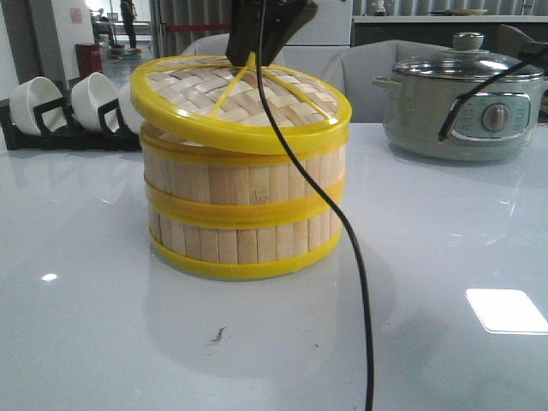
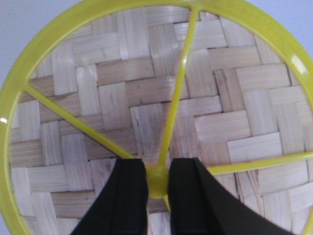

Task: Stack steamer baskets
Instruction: 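Carry the lid over the stack and lower it onto the top basket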

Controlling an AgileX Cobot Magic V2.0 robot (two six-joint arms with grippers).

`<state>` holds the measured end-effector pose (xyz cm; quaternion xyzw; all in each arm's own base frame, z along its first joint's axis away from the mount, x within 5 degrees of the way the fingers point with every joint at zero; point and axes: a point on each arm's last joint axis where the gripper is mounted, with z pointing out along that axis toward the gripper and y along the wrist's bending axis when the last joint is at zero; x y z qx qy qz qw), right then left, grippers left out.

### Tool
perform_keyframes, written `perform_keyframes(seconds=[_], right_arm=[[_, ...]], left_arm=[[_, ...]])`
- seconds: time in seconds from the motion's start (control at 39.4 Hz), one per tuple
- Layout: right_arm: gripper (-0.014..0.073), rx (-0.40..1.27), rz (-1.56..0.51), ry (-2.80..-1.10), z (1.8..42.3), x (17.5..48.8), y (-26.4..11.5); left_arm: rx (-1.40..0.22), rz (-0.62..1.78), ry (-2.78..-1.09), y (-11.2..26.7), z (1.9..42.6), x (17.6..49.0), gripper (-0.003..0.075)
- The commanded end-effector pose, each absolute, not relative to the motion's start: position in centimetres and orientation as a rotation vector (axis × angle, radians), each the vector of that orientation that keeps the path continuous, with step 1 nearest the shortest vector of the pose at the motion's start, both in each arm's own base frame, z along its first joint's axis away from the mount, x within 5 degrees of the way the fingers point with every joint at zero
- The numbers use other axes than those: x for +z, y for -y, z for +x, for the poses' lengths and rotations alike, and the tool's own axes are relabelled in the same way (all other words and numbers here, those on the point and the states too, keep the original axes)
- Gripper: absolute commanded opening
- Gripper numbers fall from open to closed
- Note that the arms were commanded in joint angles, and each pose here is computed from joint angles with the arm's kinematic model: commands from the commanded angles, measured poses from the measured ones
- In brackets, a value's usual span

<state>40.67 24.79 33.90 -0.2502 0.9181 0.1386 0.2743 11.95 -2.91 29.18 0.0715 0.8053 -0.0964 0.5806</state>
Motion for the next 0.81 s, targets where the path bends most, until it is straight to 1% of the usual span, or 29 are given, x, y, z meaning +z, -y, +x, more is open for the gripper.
perform_keyframes(seconds=[0.0, 0.56, 0.79], right_arm=[[0.0056, 0.404, -0.647, -2.333, 40.0, 38.0, -24.4], [0.0056, 0.399, -0.648, -2.353, 41.0, 36.4, -24.9], [0.0057, 0.402, -0.642, -2.34, 41.1, 36.4, -25.0]], left_arm=[[-0.24, 0.137, -1.766, 2.9, 12.2, 31.0, 0.0087], [-0.24, 0.137, -1.766, 2.9, 12.2, 31.0, 0.0087], [-0.24, 0.137, -1.766, 2.9, 12.2, 31.0, 0.0087]])
